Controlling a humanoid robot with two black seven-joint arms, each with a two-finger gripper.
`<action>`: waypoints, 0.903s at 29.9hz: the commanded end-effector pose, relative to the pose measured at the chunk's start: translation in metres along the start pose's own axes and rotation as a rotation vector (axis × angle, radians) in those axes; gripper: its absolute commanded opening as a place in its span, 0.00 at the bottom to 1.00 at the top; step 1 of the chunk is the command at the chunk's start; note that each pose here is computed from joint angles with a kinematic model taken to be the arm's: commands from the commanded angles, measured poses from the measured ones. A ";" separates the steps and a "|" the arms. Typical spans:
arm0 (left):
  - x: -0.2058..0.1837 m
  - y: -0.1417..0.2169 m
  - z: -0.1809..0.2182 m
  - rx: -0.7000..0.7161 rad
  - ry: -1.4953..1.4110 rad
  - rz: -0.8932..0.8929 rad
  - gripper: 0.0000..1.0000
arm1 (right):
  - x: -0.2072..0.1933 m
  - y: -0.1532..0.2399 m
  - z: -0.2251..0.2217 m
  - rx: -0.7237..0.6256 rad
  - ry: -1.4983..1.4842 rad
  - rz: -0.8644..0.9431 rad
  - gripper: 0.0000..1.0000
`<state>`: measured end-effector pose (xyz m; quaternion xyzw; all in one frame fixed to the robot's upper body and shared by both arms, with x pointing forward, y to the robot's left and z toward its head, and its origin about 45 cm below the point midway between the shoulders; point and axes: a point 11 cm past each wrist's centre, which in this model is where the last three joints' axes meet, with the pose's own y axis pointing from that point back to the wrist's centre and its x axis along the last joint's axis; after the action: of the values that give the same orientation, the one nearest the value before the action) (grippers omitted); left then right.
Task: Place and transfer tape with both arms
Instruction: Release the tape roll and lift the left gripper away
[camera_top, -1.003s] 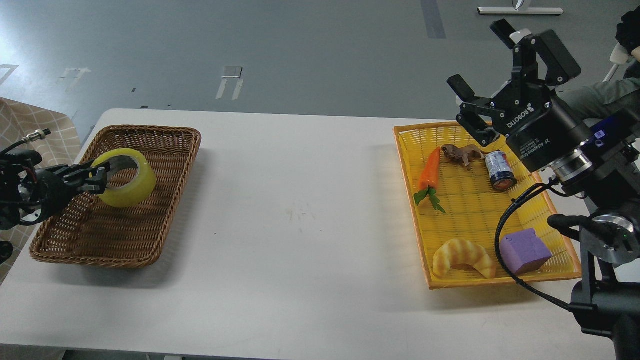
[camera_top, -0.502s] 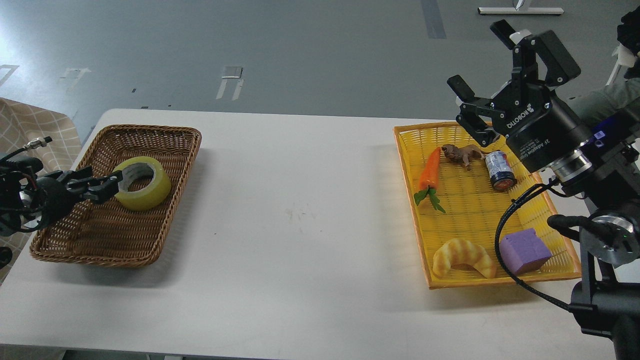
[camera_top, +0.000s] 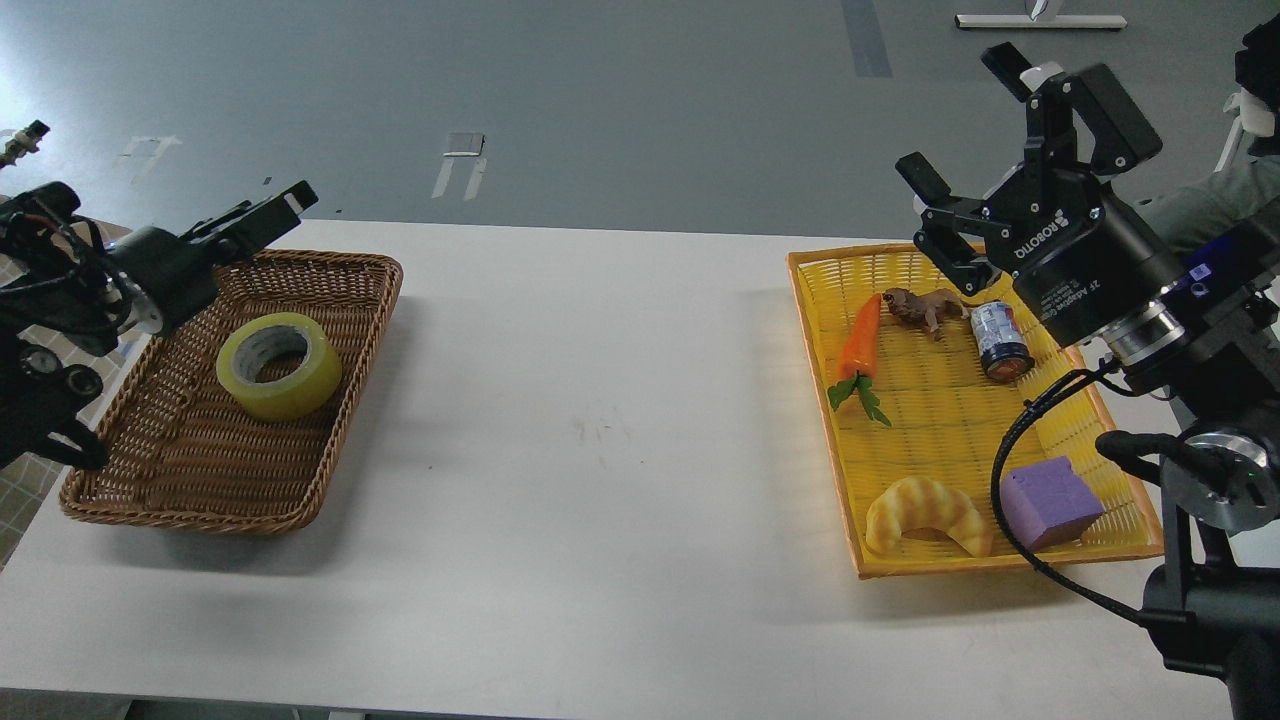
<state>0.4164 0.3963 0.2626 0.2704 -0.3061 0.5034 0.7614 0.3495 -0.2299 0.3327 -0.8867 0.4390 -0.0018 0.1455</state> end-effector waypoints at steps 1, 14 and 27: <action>0.002 -0.029 0.040 -0.112 0.196 0.047 0.98 | 0.001 -0.001 0.002 -0.011 0.011 0.004 1.00; -0.021 -0.084 0.230 -0.651 0.926 -0.035 0.98 | 0.003 -0.004 0.003 -0.029 0.058 0.014 1.00; -0.033 -0.070 0.239 -0.737 1.118 -0.149 0.98 | -0.007 -0.032 -0.012 0.039 0.037 -0.020 1.00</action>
<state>0.4311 0.1697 0.4014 -0.2498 -0.0307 0.3528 0.9012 0.3698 -0.2146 0.3506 -0.8870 0.4386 -0.0303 0.1412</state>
